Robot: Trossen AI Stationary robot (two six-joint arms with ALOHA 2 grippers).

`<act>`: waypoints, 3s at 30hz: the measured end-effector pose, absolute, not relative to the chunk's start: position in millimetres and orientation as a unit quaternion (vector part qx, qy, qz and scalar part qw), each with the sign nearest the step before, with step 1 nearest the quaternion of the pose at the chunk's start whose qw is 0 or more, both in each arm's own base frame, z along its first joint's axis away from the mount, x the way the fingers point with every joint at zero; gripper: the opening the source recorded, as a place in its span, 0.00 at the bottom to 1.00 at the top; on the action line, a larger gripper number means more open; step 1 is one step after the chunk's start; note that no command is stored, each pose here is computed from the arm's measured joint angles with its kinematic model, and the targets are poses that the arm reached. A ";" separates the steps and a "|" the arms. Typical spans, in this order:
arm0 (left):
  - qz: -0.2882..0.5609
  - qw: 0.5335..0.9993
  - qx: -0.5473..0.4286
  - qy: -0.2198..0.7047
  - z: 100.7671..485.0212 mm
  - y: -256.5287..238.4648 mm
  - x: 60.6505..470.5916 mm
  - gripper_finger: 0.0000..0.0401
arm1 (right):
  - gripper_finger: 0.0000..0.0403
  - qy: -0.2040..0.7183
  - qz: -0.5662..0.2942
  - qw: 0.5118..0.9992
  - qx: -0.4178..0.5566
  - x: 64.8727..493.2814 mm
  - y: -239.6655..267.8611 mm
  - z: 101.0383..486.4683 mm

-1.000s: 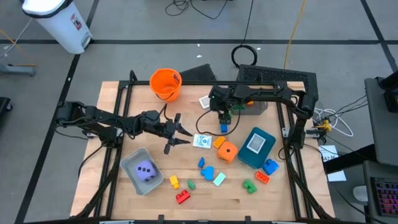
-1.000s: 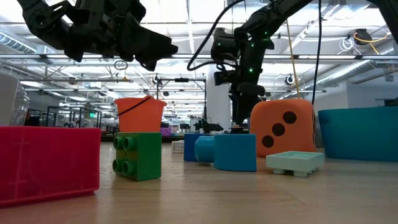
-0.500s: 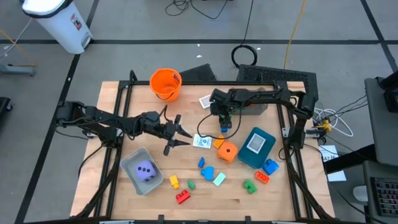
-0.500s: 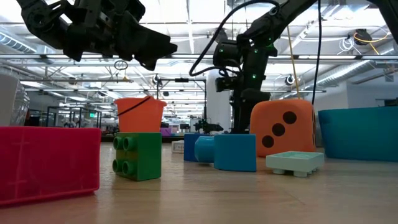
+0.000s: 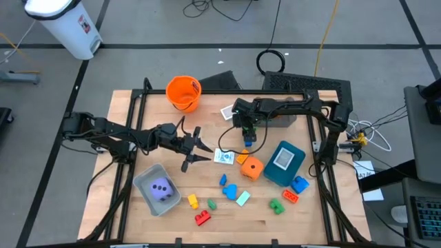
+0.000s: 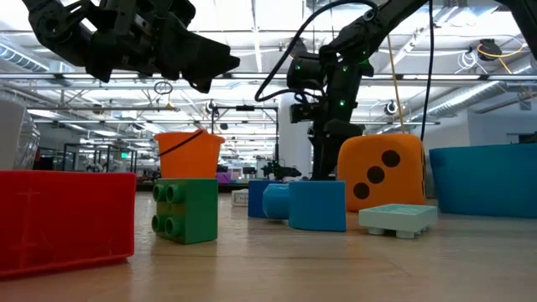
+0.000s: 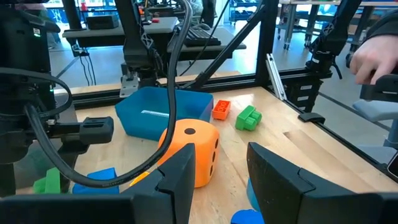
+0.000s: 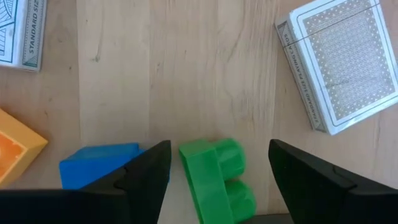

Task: Pick & Place Toys
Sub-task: Put the green game piece into the black bin

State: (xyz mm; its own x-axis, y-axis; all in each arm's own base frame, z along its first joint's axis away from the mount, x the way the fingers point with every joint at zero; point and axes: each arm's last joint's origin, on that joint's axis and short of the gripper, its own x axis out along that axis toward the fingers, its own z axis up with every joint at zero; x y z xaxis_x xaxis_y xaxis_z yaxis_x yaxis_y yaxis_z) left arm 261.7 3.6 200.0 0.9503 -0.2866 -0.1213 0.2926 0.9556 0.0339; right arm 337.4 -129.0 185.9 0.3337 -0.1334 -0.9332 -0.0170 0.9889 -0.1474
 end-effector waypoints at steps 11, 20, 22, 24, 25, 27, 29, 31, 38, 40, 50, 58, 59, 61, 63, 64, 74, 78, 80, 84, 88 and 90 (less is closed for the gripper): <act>-0.147 0.987 0.025 0.062 199.2 3.6 261.7 0.38 | 0.59 0.615 -0.021 0.787 -0.048 345.6 -132.0 146.1; -0.147 0.987 0.027 0.065 198.5 3.6 261.6 0.38 | 0.59 0.598 -0.026 0.799 -0.059 342.7 -131.0 161.7; -0.147 0.987 0.027 0.065 198.6 3.6 261.6 0.38 | 0.59 0.585 -0.030 0.808 -0.063 341.8 -130.5 171.6; -0.147 0.987 0.024 0.065 198.5 3.6 261.6 0.38 | 0.59 0.577 -0.034 0.813 -0.065 340.5 -129.7 178.8; -0.146 0.987 0.024 0.065 198.7 3.7 261.5 0.38 | 0.59 0.573 -0.034 0.816 -0.068 339.7 -129.4 182.7; -0.147 0.987 0.023 0.066 198.6 3.6 261.5 0.38 | 0.59 0.563 -0.030 0.822 -0.083 337.5 -128.6 192.1; -0.147 0.987 0.023 0.066 198.6 3.6 261.5 0.38 | 0.59 0.551 -0.028 0.829 -0.096 335.3 -127.7 202.0; -0.147 0.987 0.023 0.066 198.5 3.5 261.6 0.38 | 0.59 0.547 -0.033 0.832 -0.091 333.1 -126.8 207.4; -0.147 0.987 0.022 0.066 198.5 3.5 261.5 0.38 | 0.59 0.605 -0.001 0.791 -0.087 319.1 -121.6 204.3; -0.147 0.987 0.022 0.066 198.5 3.5 261.6 0.38 | 0.59 0.611 0.002 0.787 -0.084 322.0 -121.2 197.7; -0.147 0.987 0.023 0.066 198.5 3.5 261.6 0.38 | 0.59 0.644 -0.002 0.757 -0.113 326.4 -119.2 180.2; -0.147 0.987 0.022 0.066 198.4 3.5 261.5 0.38 | 0.59 0.643 0.001 0.757 -0.114 329.4 -120.8 174.8; -0.147 0.987 0.022 0.066 198.4 3.5 261.5 0.38 | 0.59 0.645 0.002 0.756 -0.113 329.2 -121.0 174.2; -0.147 0.987 0.022 0.066 198.4 3.5 261.5 0.38 | 0.59 0.646 0.002 0.755 -0.112 328.5 -121.0 174.5; -0.147 0.987 0.022 0.066 198.5 3.5 261.5 0.38 | 0.59 0.644 0.001 0.756 -0.112 330.3 -121.8 171.9; -0.147 0.987 0.022 0.066 198.4 3.5 261.5 0.38 | 0.59 0.645 0.001 0.756 -0.111 330.7 -122.1 170.6; -0.147 0.987 0.022 0.068 198.2 3.5 261.5 0.38 | 0.52 0.647 -0.005 0.756 -0.103 332.8 -122.7 164.9; -0.147 0.987 0.022 0.068 198.1 3.5 261.5 0.38 | 0.41 0.640 -0.012 0.761 -0.101 334.7 -123.5 164.6; -0.147 0.987 0.022 0.068 198.2 3.5 261.5 0.38 | 0.35 0.640 -0.013 0.762 -0.102 334.8 -123.7 164.8; -0.147 0.987 0.022 0.068 198.2 3.5 261.5 0.38 | 0.24 0.640 -0.013 0.762 -0.103 334.9 -123.7 164.8; -0.147 0.987 0.022 0.068 198.1 3.5 261.5 0.38 | 0.14 0.638 -0.015 0.763 -0.104 335.4 -123.9 164.9; -0.147 0.987 0.022 0.069 198.0 3.5 261.5 0.38 | 0.10 0.637 -0.016 0.763 -0.104 335.4 -124.0 165.3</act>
